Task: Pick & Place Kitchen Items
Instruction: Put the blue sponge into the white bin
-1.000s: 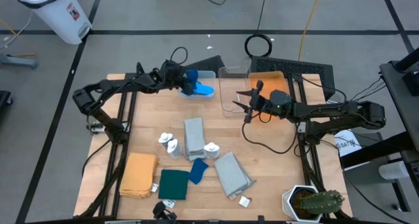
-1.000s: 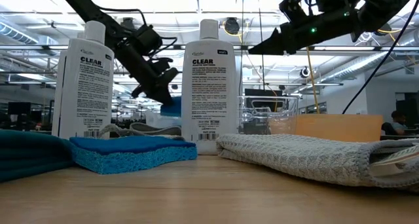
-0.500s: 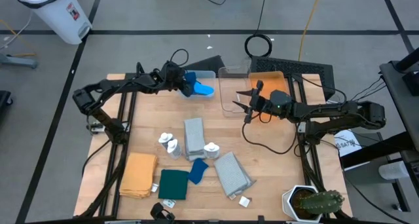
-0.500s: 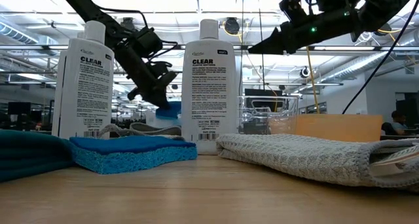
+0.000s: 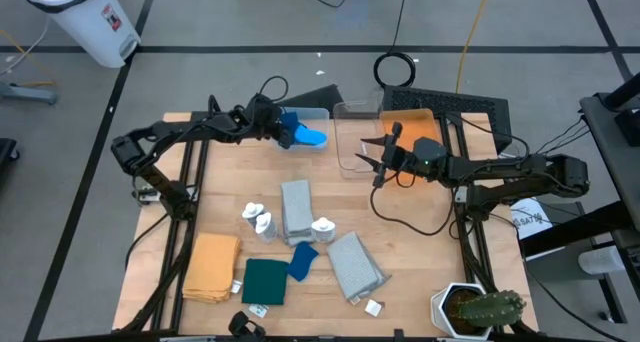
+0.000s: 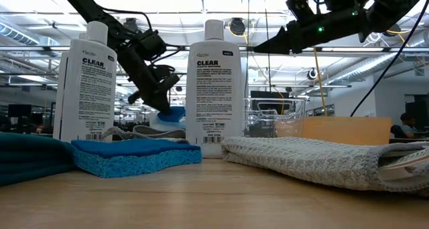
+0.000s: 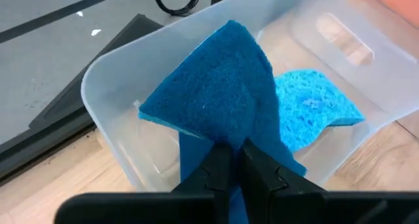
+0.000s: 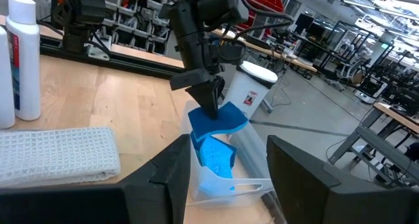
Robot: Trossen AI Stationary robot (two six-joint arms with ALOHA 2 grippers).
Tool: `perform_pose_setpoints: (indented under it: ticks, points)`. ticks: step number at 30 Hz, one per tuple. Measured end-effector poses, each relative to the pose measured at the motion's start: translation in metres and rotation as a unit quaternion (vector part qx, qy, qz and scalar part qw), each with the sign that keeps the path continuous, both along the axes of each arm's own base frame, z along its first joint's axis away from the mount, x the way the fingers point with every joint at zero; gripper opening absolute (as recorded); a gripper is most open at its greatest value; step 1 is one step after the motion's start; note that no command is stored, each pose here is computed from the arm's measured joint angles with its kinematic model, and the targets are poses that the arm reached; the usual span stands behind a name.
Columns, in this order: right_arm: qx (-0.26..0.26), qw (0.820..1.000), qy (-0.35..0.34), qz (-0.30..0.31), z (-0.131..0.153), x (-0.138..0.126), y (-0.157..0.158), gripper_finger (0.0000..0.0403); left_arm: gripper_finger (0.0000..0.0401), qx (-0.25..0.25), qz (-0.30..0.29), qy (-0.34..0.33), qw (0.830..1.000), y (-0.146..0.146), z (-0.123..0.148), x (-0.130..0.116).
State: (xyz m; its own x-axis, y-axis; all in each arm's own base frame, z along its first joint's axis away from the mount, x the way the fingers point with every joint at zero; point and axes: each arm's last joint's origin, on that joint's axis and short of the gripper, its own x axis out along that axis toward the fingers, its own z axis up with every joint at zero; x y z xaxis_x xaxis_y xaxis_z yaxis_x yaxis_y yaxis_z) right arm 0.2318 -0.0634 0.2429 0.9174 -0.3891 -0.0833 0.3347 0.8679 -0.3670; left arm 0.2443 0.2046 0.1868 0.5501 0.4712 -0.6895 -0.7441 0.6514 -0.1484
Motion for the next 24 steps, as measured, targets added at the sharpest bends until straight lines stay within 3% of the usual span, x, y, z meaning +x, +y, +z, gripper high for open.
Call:
perform_pose_setpoints:
  ticks: [5, 17, 24]
  points:
    - [0.000, 1.000, 0.000, 0.000, 0.000, 0.000, 0.000, 0.0169, 0.0053, 0.003, 0.008, 0.000, 1.000, 0.000, 0.000, 0.001]
    - [0.000, 1.000, 0.000, 0.000, 0.000, 0.000, 0.000, 0.0169, 0.0201, 0.019, 0.013, 0.014, 1.000, 0.000, 0.001, 0.000]
    - [0.000, 1.000, 0.001, 0.000, 0.000, 0.000, 0.000, 0.0169, 0.0239, 0.059, -0.009, -0.020, 0.998, -0.007, 0.029, -0.006]
